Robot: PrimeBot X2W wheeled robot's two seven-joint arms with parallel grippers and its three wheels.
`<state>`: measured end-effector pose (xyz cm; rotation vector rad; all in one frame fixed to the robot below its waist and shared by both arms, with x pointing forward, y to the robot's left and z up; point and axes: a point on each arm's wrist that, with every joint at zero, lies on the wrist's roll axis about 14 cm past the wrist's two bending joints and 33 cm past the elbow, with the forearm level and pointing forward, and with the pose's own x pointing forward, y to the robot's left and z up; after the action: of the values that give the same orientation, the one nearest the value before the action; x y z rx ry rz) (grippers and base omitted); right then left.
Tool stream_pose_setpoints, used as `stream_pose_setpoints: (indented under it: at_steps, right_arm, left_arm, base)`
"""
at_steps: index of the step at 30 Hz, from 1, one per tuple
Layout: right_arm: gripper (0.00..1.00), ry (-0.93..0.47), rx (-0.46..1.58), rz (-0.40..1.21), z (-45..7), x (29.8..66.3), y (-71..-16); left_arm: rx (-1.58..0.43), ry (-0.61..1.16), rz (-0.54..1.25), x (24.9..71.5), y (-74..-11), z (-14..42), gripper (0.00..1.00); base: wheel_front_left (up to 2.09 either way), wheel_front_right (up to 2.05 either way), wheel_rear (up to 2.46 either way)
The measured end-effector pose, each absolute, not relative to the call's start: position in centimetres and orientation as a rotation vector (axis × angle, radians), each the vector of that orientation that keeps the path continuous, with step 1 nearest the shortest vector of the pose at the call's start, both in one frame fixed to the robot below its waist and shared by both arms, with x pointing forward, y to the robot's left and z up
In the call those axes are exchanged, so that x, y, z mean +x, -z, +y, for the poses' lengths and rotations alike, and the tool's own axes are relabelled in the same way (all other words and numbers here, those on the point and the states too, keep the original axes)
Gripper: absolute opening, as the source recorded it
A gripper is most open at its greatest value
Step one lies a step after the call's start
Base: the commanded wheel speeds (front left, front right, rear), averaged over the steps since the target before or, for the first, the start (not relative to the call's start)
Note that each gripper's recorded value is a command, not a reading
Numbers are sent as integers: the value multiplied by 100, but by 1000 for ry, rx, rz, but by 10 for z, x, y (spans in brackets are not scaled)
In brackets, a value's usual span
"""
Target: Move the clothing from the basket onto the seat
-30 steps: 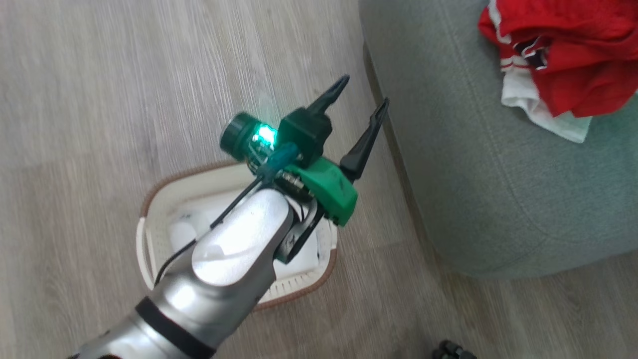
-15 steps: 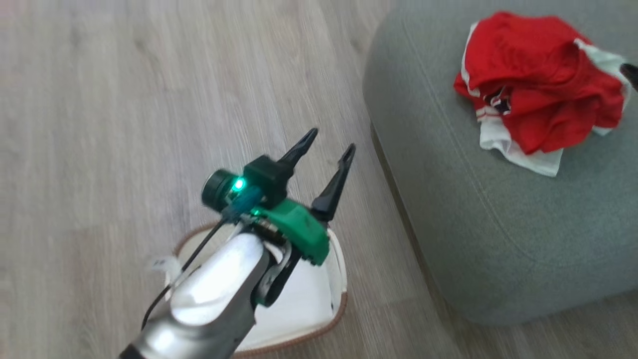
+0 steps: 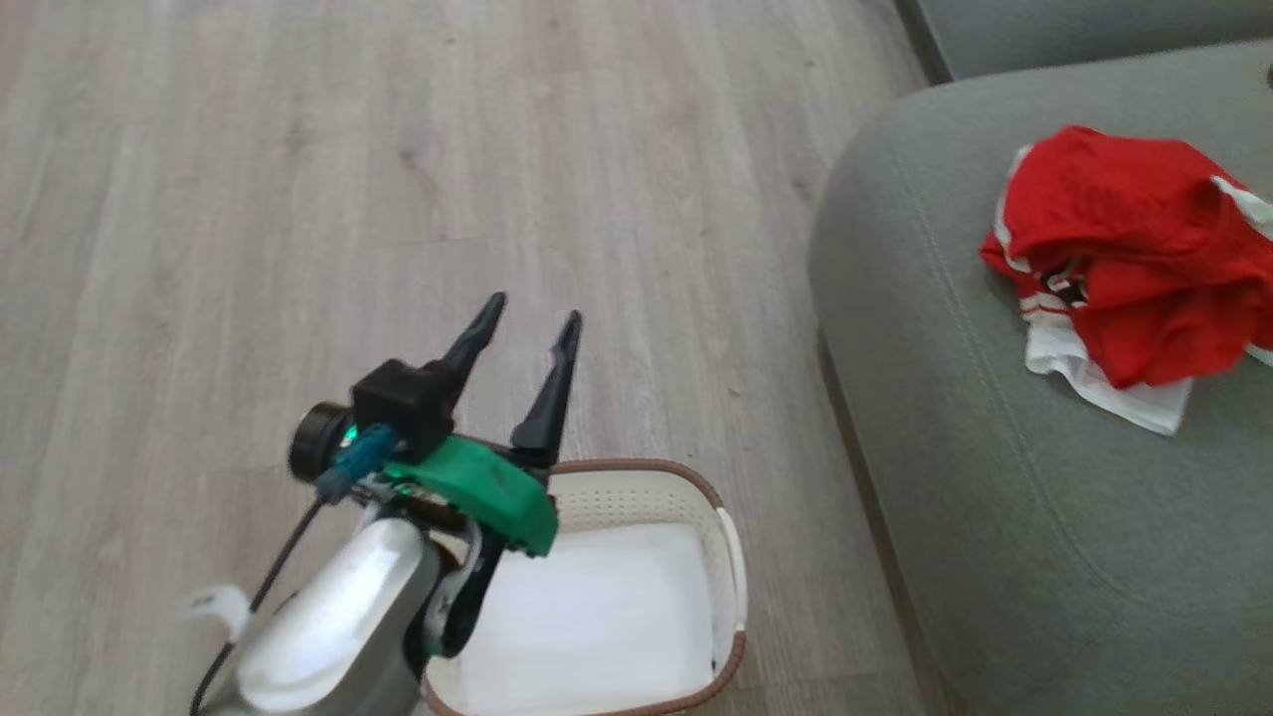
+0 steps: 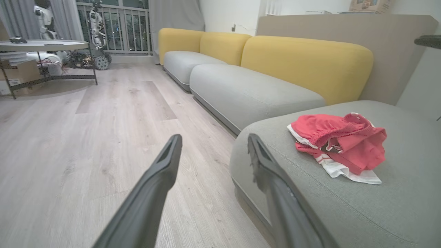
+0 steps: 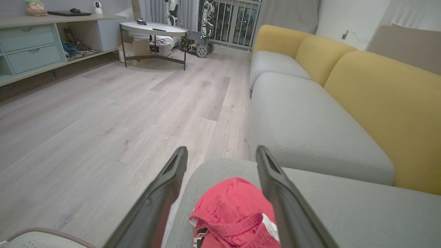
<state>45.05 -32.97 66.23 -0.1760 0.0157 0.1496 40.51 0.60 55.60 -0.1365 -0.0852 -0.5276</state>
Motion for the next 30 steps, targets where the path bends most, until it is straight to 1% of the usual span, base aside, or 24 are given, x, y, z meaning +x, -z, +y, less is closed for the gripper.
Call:
stream_pose_setpoints:
  at_steps: [4, 5, 9, 11, 15, 19, 24, 30]
  right_arm:
    - [100, -153, -139, -7, -328, 450, -652]
    - [100, -146, -111, -17, -328, 451, -649]
    - [100, -143, -56, -105, -321, 454, -659]
    - [100, -151, -23, -133, -311, 453, -652]
    - [100, -174, 61, -133, -283, 436, -611]
    - [100, -160, 112, -139, -266, 413, -581]
    - [100, -149, 137, -172, -247, 396, -570]
    - [100, -120, 174, -201, -227, 379, -560]
  left_arm:
    - [-146, 428, -93, 405, -557, 37, 100]
    - [-141, 374, -95, 404, -555, 54, 100]
    - [-143, 278, -93, 400, -550, 83, 100]
    - [-155, 234, -89, 397, -547, 94, 100]
    - [-170, 167, -73, 390, -538, 111, 100]
    - [-193, 110, -55, 383, -530, 125, 100]
    - [-211, 55, -98, 380, -539, 136, 100]
    - [-184, 3, -148, 375, -546, 148, 100]
  base:
    - [0, 0, 0]
    - [0, 0, 0]
    - [0, 0, 0]
    - [0, 0, 0]
    - [0, 0, 0]
    - [0, 0, 0]
    - [0, 0, 0]
    - [0, 0, 0]
